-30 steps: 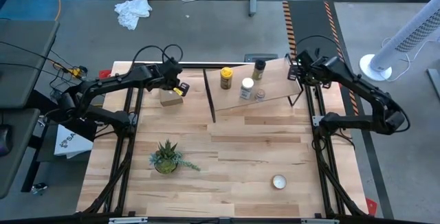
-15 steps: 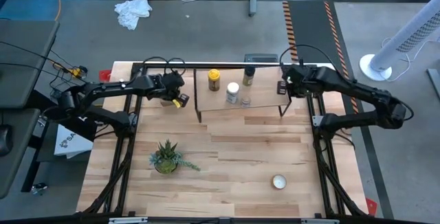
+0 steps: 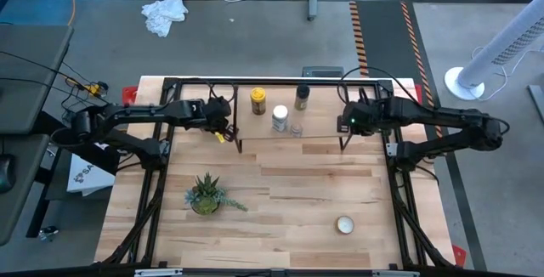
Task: Shelf spices
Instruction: Move the shelf to the center of the table
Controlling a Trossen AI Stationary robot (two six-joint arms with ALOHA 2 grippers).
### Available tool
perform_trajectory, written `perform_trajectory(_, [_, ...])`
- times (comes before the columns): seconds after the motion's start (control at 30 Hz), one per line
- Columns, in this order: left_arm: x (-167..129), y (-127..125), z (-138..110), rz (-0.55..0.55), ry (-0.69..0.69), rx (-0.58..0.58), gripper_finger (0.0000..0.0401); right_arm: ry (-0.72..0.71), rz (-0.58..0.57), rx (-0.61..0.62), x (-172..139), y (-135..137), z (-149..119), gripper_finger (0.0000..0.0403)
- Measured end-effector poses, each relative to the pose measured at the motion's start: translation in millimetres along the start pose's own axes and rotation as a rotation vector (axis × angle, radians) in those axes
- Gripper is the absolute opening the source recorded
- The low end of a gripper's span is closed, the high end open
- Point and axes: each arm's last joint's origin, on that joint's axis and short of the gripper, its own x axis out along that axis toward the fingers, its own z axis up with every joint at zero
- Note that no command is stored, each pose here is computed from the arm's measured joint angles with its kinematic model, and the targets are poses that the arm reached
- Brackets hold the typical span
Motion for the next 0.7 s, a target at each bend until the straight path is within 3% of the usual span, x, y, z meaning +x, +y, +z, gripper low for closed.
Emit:
perform_trajectory(0.27, [-6.3, -25.4, -16.6, -0.067, 0.013, -0.01, 0.0, 0.018, 0.031, 0.006, -3.9, 4.5, -15.1, 0.0])
perform_trajectory(0.5, [-11.6, -36.2, -27.6, -0.05, 0.001, 0.051, 0.0, 0.024, 0.108, -0.02, -7.0, 12.1, -24.8, 0.0])
perform_trajectory(0.7, [-13.0, -31.9, -27.3, 0.001, -0.017, 0.044, 0.0, 0.034, -0.082, -0.036, -8.1, -6.6, -27.6, 0.0])
